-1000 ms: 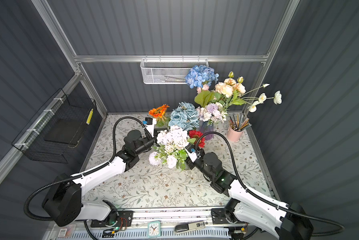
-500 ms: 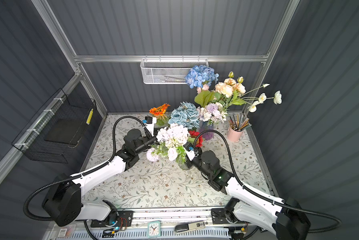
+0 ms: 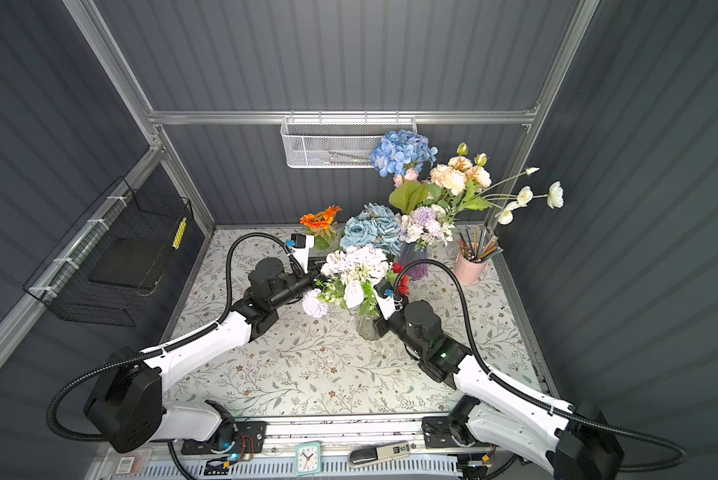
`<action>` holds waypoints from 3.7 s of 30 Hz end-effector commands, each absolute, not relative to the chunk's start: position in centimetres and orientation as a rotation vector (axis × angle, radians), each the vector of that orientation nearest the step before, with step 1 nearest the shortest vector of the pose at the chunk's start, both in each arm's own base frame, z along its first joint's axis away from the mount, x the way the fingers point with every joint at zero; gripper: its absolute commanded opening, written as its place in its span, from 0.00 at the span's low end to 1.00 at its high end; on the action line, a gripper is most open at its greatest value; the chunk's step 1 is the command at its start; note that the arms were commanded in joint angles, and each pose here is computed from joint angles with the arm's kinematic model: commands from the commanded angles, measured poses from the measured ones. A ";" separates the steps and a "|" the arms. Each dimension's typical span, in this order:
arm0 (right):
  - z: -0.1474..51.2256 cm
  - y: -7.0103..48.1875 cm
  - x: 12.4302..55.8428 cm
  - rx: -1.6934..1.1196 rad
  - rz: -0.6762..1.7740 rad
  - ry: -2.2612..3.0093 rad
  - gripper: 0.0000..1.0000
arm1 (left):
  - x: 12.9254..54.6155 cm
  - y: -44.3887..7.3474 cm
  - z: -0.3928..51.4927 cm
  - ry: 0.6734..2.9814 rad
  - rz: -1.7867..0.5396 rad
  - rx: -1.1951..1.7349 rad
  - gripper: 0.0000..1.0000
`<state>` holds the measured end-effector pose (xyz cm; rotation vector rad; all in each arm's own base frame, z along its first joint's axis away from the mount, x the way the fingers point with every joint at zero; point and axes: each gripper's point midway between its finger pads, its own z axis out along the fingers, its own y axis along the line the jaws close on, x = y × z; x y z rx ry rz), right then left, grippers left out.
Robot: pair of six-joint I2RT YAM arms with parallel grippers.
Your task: Arrange the flowers into the vase
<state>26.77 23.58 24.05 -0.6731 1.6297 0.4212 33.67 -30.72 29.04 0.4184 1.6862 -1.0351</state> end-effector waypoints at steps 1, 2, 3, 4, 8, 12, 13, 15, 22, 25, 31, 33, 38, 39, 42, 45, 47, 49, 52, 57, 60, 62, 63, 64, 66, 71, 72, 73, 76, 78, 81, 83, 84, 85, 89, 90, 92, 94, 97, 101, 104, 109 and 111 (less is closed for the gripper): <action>22.2 22.9 27.0 -0.674 0.377 1.734 0.02 | 33.3 -30.3 31.5 1.633 -1.032 0.425 0.48; 22.3 22.8 27.0 -0.674 0.373 1.745 0.06 | 33.3 -30.2 31.5 1.635 -1.029 0.426 0.48; 22.5 22.7 26.9 -0.679 0.373 1.750 0.11 | 33.2 -30.1 31.6 1.635 -1.026 0.426 0.48; 22.7 22.7 26.8 -0.685 0.378 1.752 0.15 | 33.2 -30.1 31.6 1.637 -1.026 0.426 0.48; 24.0 22.4 26.0 -0.698 0.392 1.733 0.43 | 33.3 -30.1 31.8 1.646 -1.022 0.420 0.48; 25.0 21.9 25.1 -0.705 0.405 1.717 0.50 | 33.4 -30.2 32.3 1.663 -1.045 0.398 0.48; 25.2 22.0 24.9 -0.712 0.416 1.711 0.51 | 33.4 -30.4 32.3 1.669 -1.054 0.395 0.48; 25.8 22.4 24.3 -0.724 0.461 1.691 0.53 | 33.5 -30.5 32.5 1.672 -1.069 0.386 0.48; 28.4 23.6 24.3 -0.728 0.528 1.593 0.62 | 33.8 -30.7 32.5 1.699 -1.070 0.382 0.47; 29.3 24.1 24.6 -0.726 0.532 1.559 0.62 | 33.9 -30.8 32.2 1.710 -1.072 0.378 0.47; 29.5 24.5 25.9 -0.701 0.503 1.556 0.40 | 33.9 -31.0 32.1 1.717 -1.079 0.383 0.47; 29.3 24.4 26.1 -0.698 0.488 1.564 0.30 | 33.8 -30.9 32.2 1.717 -1.076 0.383 0.47; 28.5 24.0 26.2 -0.714 0.457 1.597 0.17 | 33.7 -30.6 32.1 1.718 -1.061 0.384 0.48; 28.2 23.9 26.2 -0.713 0.455 1.613 0.16 | 33.7 -30.6 32.1 1.718 -1.059 0.385 0.48; 27.2 23.5 26.7 -0.685 0.455 1.679 0.12 | 33.7 -30.6 32.0 1.718 -1.059 0.385 0.50; 25.6 23.2 26.9 -0.665 0.456 1.740 0.09 | 33.7 -30.6 32.0 1.717 -1.059 0.385 0.53; 24.4 23.0 27.0 -0.655 0.448 1.779 0.07 | 33.6 -30.5 32.0 1.716 -1.057 0.383 0.57; 23.4 22.6 27.2 -0.635 0.430 1.813 0.06 | 33.5 -30.3 32.1 1.712 -1.050 0.380 0.64; 22.1 22.3 27.3 -0.635 0.407 1.858 0.06 | 33.3 -30.0 32.2 1.709 -1.038 0.379 0.73; 22.6 22.2 26.9 -0.649 0.410 1.880 0.15 | 33.2 -29.5 32.2 1.711 -1.021 0.369 0.79; 23.9 21.9 26.1 -0.662 0.426 1.861 0.26 | 33.3 -29.5 32.0 1.717 -1.017 0.362 0.80; 24.8 21.6 25.4 -0.669 0.446 1.848 0.33 | 33.4 -29.4 31.8 1.723 -1.011 0.354 0.80; 25.1 21.5 25.0 -0.671 0.456 1.847 0.36 | 33.5 -29.4 31.7 1.726 -1.007 0.347 0.80; 25.3 21.3 24.5 -0.676 0.469 1.849 0.40 | 33.6 -29.3 31.6 1.729 -1.000 0.341 0.80; 25.3 20.7 23.7 -0.670 0.480 1.864 0.48 | 33.7 -29.1 31.5 1.731 -0.989 0.331 0.81; 23.4 18.6 22.3 -0.599 0.472 1.942 0.66 | 34.0 -28.9 31.3 1.736 -0.975 0.313 0.82; 22.8 18.2 22.2 -0.582 0.466 1.953 0.69 | 34.0 -28.9 31.3 1.735 -0.978 0.311 0.83; 22.2 17.9 22.1 -0.566 0.461 1.965 0.71 | 34.1 -28.9 31.3 1.734 -0.978 0.310 0.84; 20.3 17.4 22.0 -0.536 0.451 1.988 0.79 | 34.1 -29.0 31.3 1.737 -0.977 0.306 0.94; 19.6 17.4 22.2 -0.526 0.450 1.986 0.85 | 34.2 -28.9 31.3 1.739 -0.974 0.302 1.00; 18.9 18.0 22.7 -0.529 0.462 1.956 0.95 | 34.1 -28.3 31.3 1.747 -0.950 0.286 1.00; 18.7 18.9 23.2 -0.543 0.482 1.913 0.99 | 34.1 -27.8 31.2 1.751 -0.928 0.270 1.00; 18.7 19.2 23.5 -0.544 0.488 1.891 0.99 | 33.9 -27.5 31.2 1.750 -0.919 0.268 1.00; 18.6 19.5 23.9 -0.542 0.490 1.875 0.99 | 33.8 -27.3 31.2 1.753 -0.908 0.267 1.00; 19.4 20.5 25.5 -0.506 0.501 1.737 0.99 | 33.0 -26.2 30.7 1.787 -0.851 0.280 1.00; 19.6 20.8 25.7 -0.501 0.505 1.704 0.99 | 32.8 -25.8 30.4 1.797 -0.831 0.280 1.00; 20.1 21.2 26.5 -0.486 0.503 1.634 0.99 | 32.5 -24.6 29.4 1.825 -0.773 0.254 1.00; 20.2 21.7 27.4 -0.482 0.485 1.609 0.99 | 32.4 -23.3 28.6 1.844 -0.718 0.219 1.00; 19.8 22.6 28.7 -0.476 0.471 1.590 0.99 | 32.2 -21.6 27.4 1.861 -0.647 0.166 1.00; 19.5 22.8 30.1 -0.441 0.432 1.563 0.99 | 32.5 -20.4 26.2 1.876 -0.586 0.127 1.00; 19.5 22.7 30.8 -0.410 0.408 1.545 0.99 | 32.9 -20.1 25.4 1.875 -0.560 0.104 1.00; 20.4 22.3 32.0 -0.327 0.386 1.476 0.95 | 33.6 -19.9 24.2 1.872 -0.535 0.074 1.00; 20.7 22.5 32.4 -0.314 0.385 1.448 0.91 | 33.9 -19.7 23.8 1.876 -0.519 0.067 1.00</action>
